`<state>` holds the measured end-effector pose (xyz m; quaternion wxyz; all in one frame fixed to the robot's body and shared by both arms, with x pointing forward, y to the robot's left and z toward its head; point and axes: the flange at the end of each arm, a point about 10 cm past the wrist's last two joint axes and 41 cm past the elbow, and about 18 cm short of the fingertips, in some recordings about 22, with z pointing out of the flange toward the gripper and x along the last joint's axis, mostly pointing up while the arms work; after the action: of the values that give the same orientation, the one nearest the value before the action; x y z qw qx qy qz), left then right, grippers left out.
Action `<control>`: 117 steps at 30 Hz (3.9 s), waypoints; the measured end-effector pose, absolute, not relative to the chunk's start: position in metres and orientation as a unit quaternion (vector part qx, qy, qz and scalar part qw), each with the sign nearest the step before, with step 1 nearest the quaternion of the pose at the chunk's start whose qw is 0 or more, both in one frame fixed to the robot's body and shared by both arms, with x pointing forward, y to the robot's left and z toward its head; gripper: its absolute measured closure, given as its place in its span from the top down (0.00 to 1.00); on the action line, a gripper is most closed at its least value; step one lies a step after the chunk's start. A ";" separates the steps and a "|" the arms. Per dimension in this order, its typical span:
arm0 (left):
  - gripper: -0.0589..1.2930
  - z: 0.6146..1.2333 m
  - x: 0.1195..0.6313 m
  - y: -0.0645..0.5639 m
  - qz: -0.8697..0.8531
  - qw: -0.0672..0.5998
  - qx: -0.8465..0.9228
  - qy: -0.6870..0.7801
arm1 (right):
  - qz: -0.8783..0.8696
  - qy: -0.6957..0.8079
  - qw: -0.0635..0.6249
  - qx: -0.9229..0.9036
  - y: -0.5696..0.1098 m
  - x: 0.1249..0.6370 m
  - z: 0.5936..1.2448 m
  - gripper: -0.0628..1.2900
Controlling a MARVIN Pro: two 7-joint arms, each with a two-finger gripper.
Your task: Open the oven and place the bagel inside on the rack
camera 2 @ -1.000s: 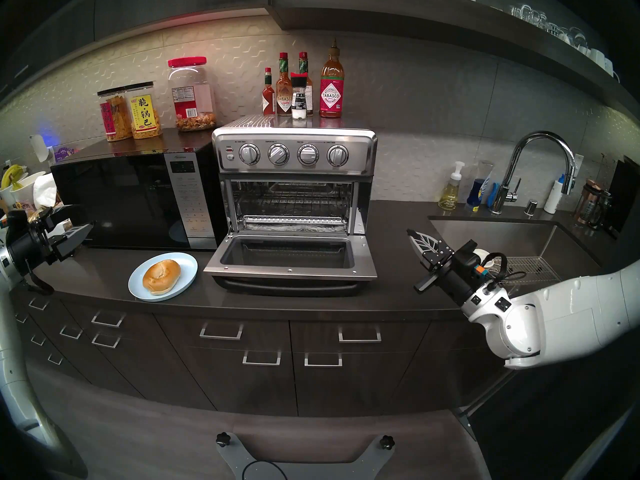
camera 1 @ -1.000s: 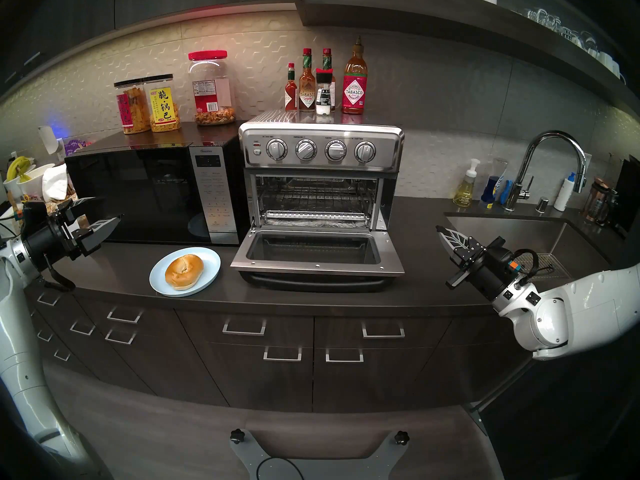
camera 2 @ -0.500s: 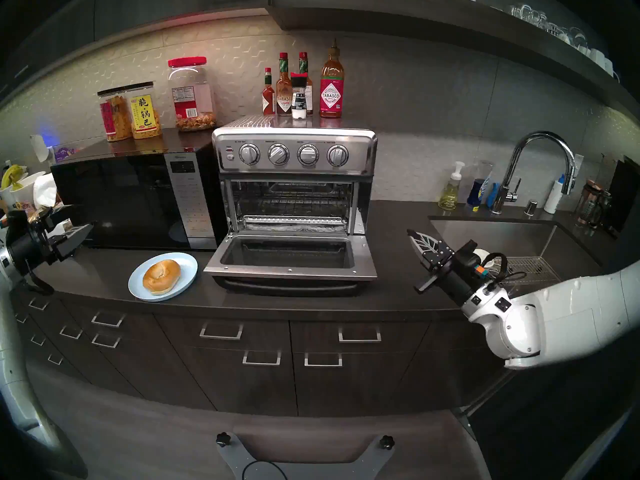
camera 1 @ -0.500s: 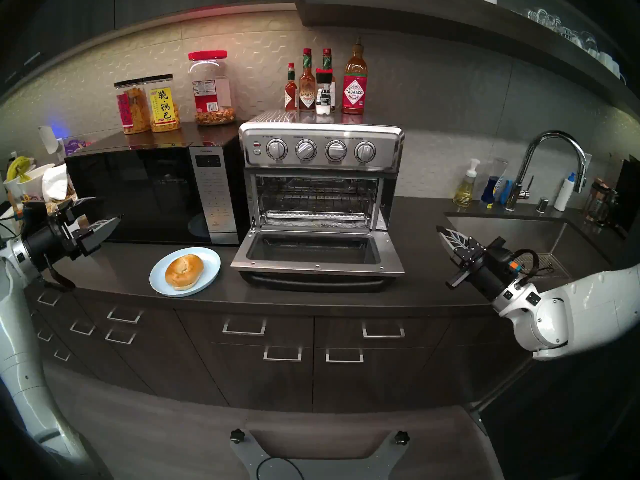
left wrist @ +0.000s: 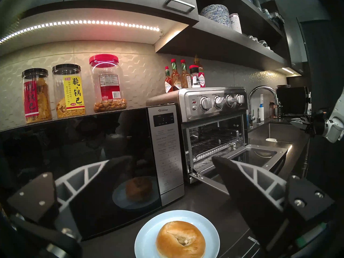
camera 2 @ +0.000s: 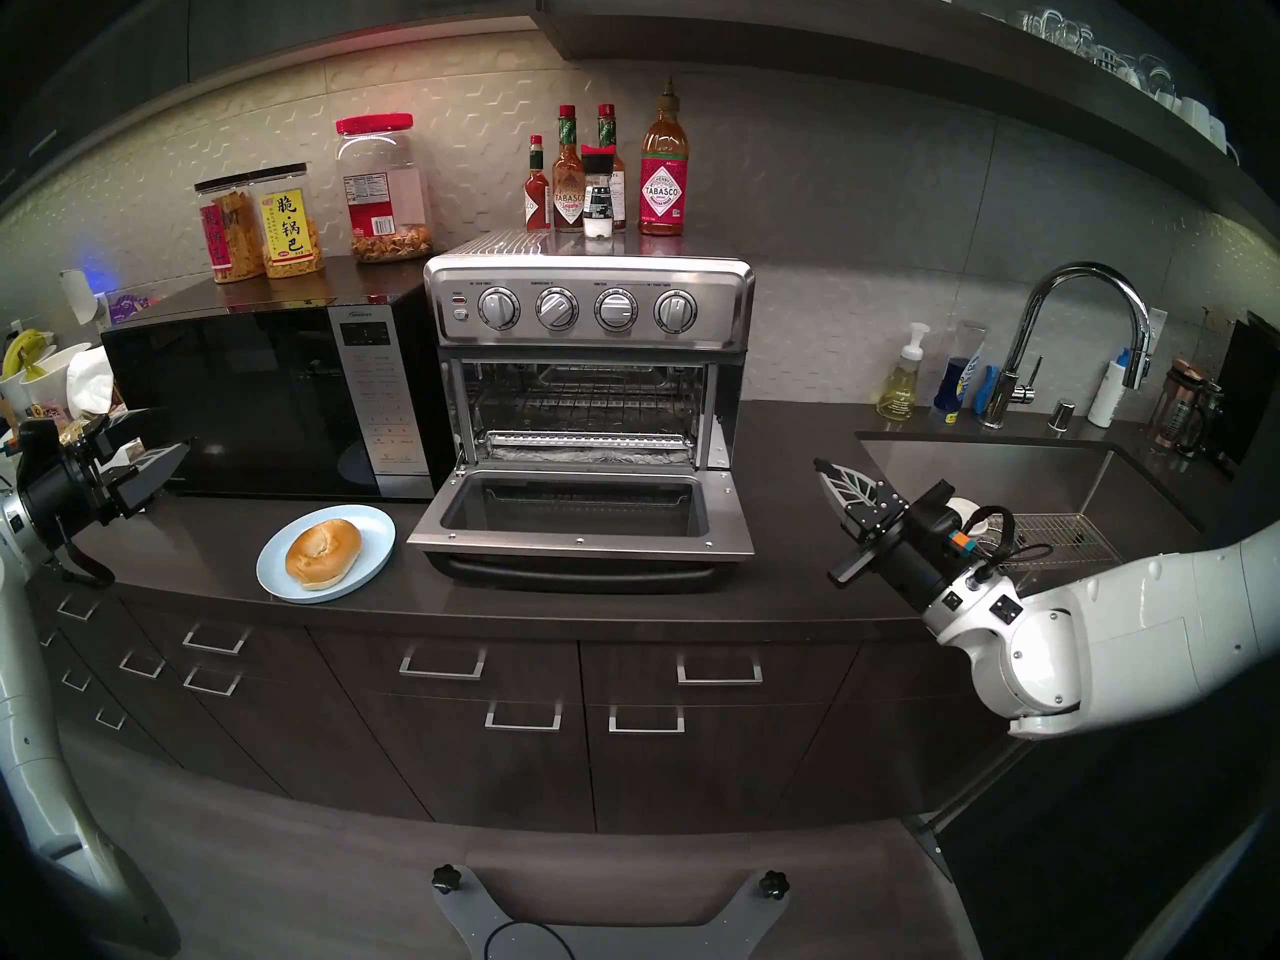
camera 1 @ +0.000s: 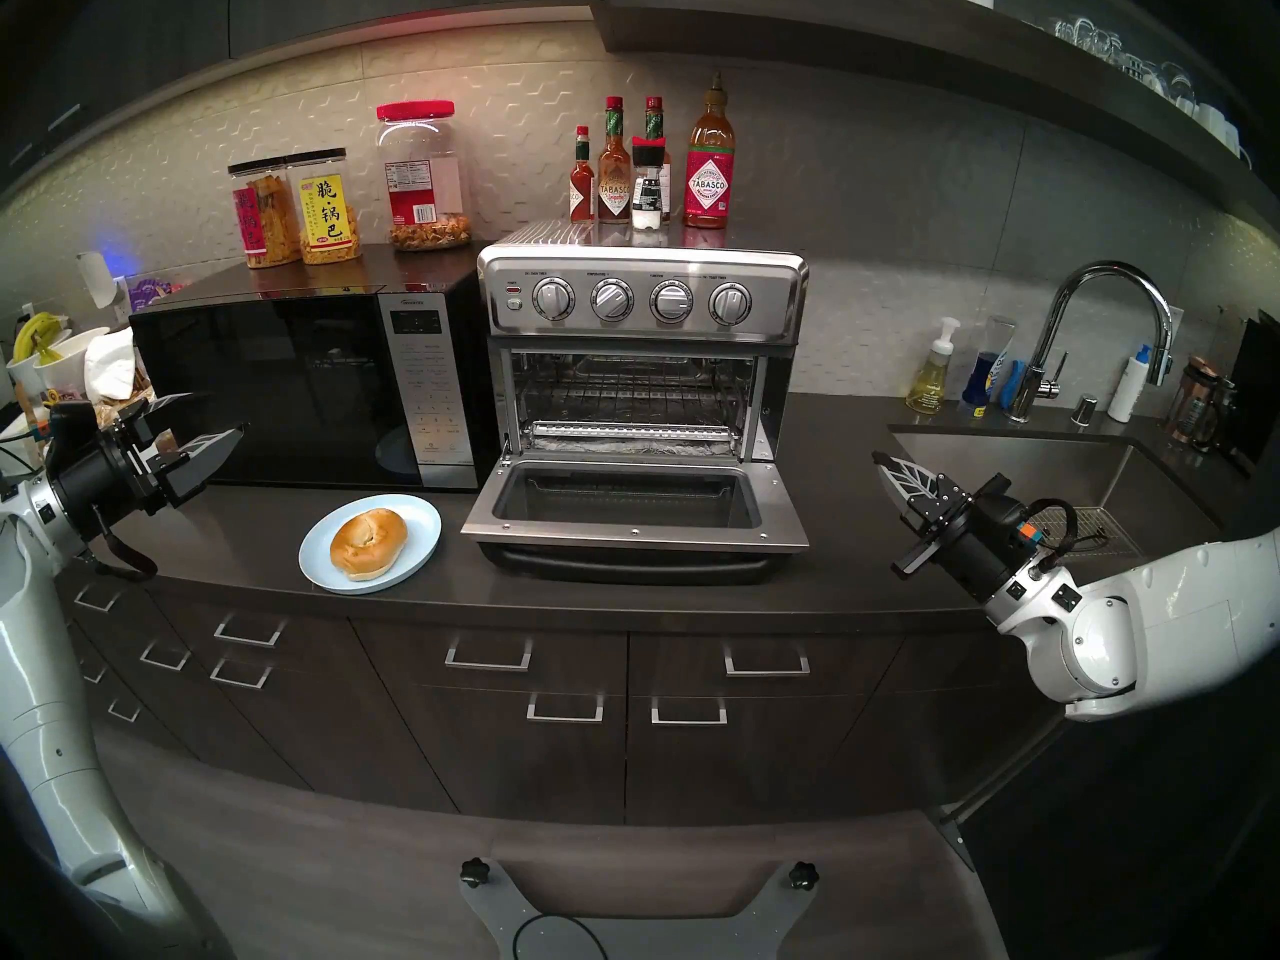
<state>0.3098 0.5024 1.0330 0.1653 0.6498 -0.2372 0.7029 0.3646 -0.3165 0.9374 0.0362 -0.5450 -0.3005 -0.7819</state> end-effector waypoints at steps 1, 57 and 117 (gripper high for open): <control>0.97 1.033 0.310 0.502 0.701 0.166 0.650 -0.239 | -0.782 -0.300 0.036 -0.545 -0.316 0.365 0.937 0.03; 0.97 1.020 0.335 0.503 0.549 0.177 0.749 -0.325 | -0.782 -0.300 0.037 -0.545 -0.316 0.365 0.937 0.03; 0.97 0.976 0.364 0.486 0.435 0.197 0.791 -0.383 | -0.782 -0.300 0.037 -0.545 -0.316 0.365 0.937 0.03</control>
<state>0.3636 0.4858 0.9755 0.1971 0.7906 -0.3833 0.4349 0.3646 -0.3161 0.9373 0.0367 -0.5449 -0.3004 -0.7820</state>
